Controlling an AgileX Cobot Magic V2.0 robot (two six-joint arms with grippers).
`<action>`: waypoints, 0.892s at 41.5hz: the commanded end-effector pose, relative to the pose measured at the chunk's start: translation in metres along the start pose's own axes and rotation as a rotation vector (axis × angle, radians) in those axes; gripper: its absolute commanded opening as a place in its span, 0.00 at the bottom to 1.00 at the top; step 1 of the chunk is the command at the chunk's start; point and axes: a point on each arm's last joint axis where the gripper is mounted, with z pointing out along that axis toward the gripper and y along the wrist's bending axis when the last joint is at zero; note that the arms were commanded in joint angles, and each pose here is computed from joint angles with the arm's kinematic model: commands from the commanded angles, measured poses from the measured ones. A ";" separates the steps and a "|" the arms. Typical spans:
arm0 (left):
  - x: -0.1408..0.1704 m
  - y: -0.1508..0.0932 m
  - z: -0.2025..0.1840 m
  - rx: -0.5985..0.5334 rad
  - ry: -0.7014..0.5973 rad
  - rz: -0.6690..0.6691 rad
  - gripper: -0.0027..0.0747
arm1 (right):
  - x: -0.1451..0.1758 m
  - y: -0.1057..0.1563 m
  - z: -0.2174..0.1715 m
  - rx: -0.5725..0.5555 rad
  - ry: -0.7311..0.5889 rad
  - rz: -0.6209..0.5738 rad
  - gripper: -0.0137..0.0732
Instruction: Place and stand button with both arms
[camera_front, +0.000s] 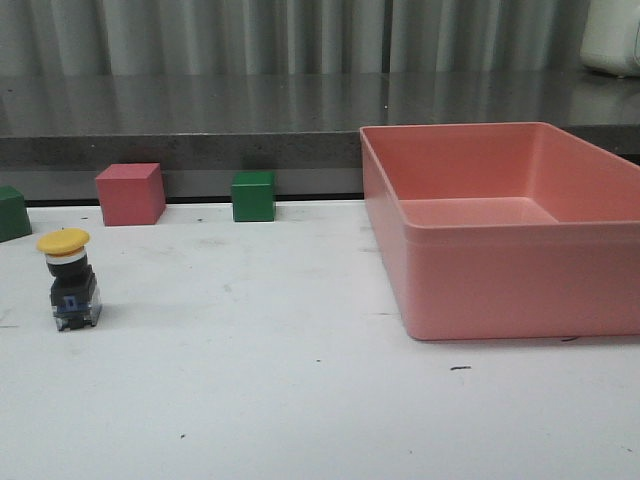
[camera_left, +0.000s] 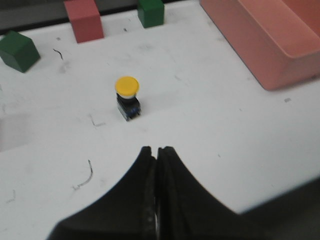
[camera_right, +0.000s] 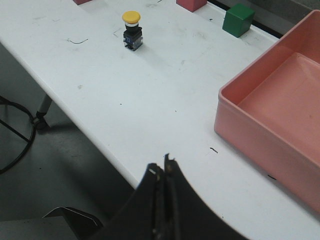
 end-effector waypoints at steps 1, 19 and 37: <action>-0.003 0.005 0.001 -0.056 -0.212 -0.006 0.01 | -0.011 0.000 -0.004 0.005 -0.083 -0.002 0.08; 0.101 0.019 0.059 -0.215 -0.650 -0.106 0.01 | -0.011 0.000 -0.004 0.005 -0.083 -0.002 0.08; 0.118 0.018 0.065 -0.212 -0.703 -0.099 0.01 | -0.011 0.000 -0.004 0.005 -0.083 -0.002 0.08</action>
